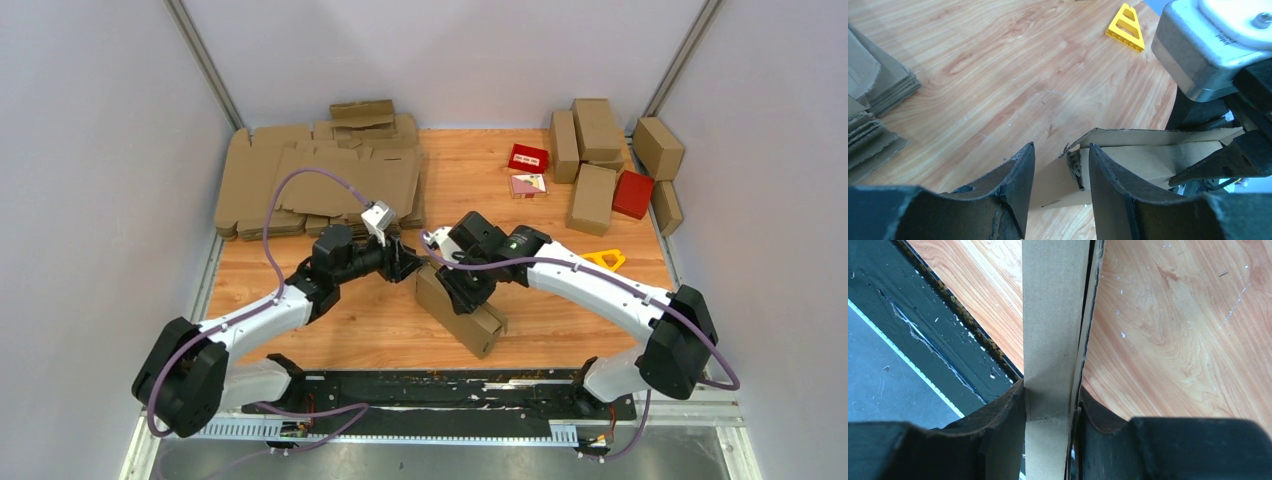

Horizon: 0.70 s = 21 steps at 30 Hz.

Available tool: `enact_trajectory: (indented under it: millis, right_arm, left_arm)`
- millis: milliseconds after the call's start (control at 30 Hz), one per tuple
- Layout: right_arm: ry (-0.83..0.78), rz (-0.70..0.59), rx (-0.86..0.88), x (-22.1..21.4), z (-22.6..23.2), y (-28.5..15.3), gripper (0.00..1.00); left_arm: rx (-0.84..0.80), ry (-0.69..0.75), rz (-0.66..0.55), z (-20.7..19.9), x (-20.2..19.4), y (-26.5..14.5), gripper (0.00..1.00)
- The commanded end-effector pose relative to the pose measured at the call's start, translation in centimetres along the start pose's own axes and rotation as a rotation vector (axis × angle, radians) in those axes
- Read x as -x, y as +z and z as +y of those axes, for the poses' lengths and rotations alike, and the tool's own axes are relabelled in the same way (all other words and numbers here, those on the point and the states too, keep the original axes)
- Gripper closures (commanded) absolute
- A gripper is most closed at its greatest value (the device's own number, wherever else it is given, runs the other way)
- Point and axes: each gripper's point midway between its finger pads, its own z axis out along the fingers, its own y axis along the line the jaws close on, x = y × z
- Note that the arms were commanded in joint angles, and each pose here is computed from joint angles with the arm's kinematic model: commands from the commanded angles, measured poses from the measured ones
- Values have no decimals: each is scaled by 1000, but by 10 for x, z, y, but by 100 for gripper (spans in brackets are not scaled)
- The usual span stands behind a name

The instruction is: Fold the paper box

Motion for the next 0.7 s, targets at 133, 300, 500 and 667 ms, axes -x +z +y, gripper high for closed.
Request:
enact_trajectory:
  millis: [133, 300, 500, 667]
  right_arm:
    - [-28, -17, -12, 12, 1, -5, 69]
    - [-28, -19, -14, 13, 1, -3, 68]
    - [-30, -25, -23, 15, 0, -3, 66]
    - [-19, -36, -65, 13, -6, -2, 57]
  left_arm:
    - [-60, 22, 19, -8, 5, 7, 51]
    - [-44, 19, 76, -4, -12, 9, 52]
    - [55, 16, 134, 11, -27, 7, 53]
    - [65, 8, 143, 14, -31, 7, 53]
